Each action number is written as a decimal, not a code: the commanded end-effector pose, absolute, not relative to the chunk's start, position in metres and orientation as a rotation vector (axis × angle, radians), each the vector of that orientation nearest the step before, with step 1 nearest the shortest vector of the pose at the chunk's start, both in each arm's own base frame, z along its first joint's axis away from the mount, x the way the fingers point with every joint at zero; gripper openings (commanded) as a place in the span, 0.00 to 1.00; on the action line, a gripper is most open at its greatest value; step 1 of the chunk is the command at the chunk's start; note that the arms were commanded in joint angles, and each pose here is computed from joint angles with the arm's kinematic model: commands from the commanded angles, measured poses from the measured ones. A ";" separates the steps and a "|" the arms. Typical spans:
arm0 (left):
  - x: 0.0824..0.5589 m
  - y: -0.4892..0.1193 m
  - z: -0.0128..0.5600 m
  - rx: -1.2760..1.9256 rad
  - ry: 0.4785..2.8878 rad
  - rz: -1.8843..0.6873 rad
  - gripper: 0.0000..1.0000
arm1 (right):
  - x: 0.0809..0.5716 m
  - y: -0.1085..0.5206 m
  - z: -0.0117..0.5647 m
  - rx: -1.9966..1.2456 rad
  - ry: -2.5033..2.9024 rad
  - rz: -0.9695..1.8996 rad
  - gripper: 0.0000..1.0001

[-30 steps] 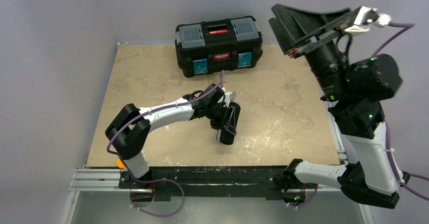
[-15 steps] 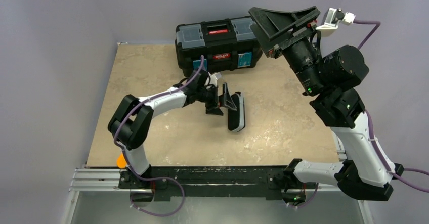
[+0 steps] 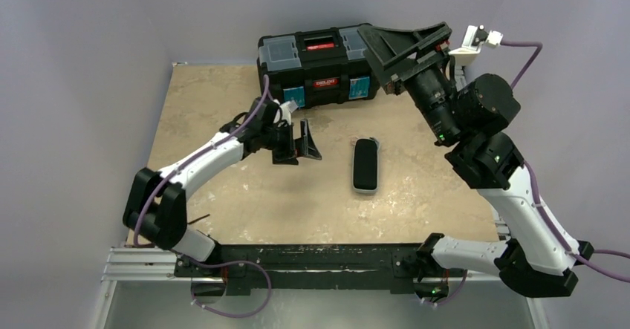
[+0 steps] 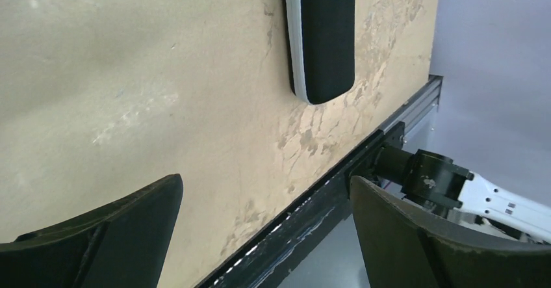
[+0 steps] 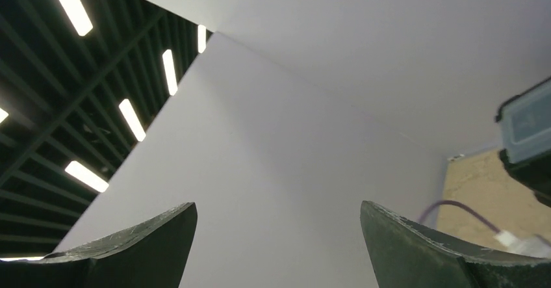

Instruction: Put away the umbrella

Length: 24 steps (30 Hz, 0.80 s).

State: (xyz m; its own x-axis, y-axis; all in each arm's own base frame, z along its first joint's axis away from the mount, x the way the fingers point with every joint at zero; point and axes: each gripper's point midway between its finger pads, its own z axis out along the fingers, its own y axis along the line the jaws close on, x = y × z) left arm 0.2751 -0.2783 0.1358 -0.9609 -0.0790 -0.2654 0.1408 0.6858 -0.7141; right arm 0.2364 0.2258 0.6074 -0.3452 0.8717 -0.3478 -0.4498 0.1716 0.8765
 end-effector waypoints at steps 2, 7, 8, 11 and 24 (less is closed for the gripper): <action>0.263 -0.228 0.159 0.137 2.555 -0.842 1.00 | 0.258 0.207 0.559 0.516 1.339 1.224 0.99; 0.257 -0.192 0.186 0.130 2.457 -0.674 1.00 | 0.277 0.198 0.501 0.524 1.446 0.995 0.99; 0.256 -0.185 0.190 0.128 2.438 -0.641 1.00 | 0.278 0.195 0.491 0.519 1.464 0.950 0.99; 0.254 -0.161 0.199 0.100 2.390 -0.539 1.00 | 0.283 0.178 0.455 0.528 1.504 0.798 0.99; 0.259 -0.031 0.202 -0.113 2.116 0.053 1.00 | 0.272 0.096 0.336 0.579 1.496 0.352 0.99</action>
State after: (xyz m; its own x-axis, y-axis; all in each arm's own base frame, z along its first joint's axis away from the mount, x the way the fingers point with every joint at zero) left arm 0.2488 -0.0788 0.2060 -0.6295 -0.1249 -0.7669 0.0250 0.9832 -0.1807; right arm 0.2709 0.1256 0.3526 -0.0366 0.6072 -0.7937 0.0234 0.7945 0.6068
